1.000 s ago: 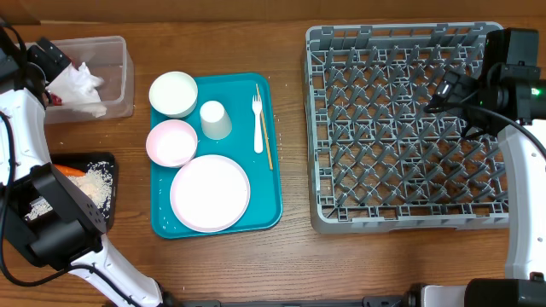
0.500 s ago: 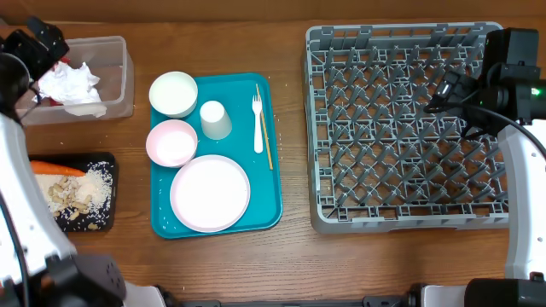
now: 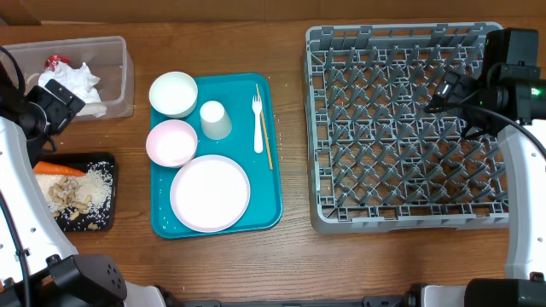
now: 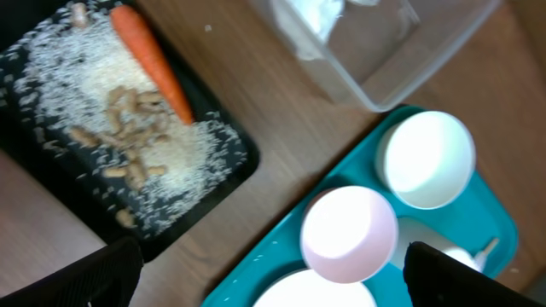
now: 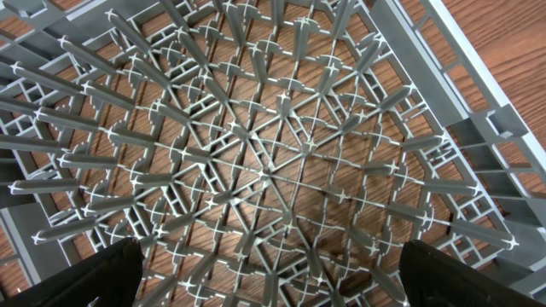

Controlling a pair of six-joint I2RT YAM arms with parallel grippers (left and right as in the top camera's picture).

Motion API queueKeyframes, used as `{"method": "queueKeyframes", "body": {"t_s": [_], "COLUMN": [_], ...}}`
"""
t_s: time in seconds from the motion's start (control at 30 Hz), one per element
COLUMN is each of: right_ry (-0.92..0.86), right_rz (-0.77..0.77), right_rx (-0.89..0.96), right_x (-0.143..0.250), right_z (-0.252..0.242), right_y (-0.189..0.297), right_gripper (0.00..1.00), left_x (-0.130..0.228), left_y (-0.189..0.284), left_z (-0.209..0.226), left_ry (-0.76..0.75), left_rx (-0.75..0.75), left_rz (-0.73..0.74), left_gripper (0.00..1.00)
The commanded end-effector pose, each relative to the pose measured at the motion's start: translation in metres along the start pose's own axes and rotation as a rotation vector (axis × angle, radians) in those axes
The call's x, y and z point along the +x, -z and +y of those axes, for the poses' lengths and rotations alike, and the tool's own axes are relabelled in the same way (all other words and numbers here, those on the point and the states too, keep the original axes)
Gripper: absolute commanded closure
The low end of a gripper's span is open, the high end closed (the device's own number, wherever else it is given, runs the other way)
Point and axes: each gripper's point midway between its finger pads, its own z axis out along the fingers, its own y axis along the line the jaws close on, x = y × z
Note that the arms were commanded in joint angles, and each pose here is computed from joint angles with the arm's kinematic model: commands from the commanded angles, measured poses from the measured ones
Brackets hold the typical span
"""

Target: Sort waste into correct bins and load items into the dishwasher rack

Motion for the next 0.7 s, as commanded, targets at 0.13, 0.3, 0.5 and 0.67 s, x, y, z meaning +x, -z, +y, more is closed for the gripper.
{"method": "queueKeyframes", "body": {"t_s": [0.13, 0.3, 0.5, 0.67], "right_ry": [-0.01, -0.006, 0.031, 0.202], "right_rz": [-0.044, 0.069, 0.247, 0.212], "right_rx": [-0.018, -0.327, -0.854, -0.918], "right_x": [-0.011, 0.008, 0.035, 0.056], "right_z": [0.004, 0.056, 0.132, 0.184], "right_y": [0.001, 0.01, 0.064, 0.08], "right_gripper": [0.0, 0.0, 0.0, 0.0], "left_x": [-0.016, -0.005, -0.004, -0.004], "left_y": [0.004, 0.005, 0.005, 0.005], "left_z": [0.06, 0.065, 0.066, 0.066], "left_ry": [0.248, 0.242, 0.243, 0.243], "left_rx": [-0.266, -0.286, -0.288, -0.288], "left_rz": [-0.107, -0.061, -0.058, -0.058], "left_gripper": [0.0, 0.0, 0.0, 0.0]}}
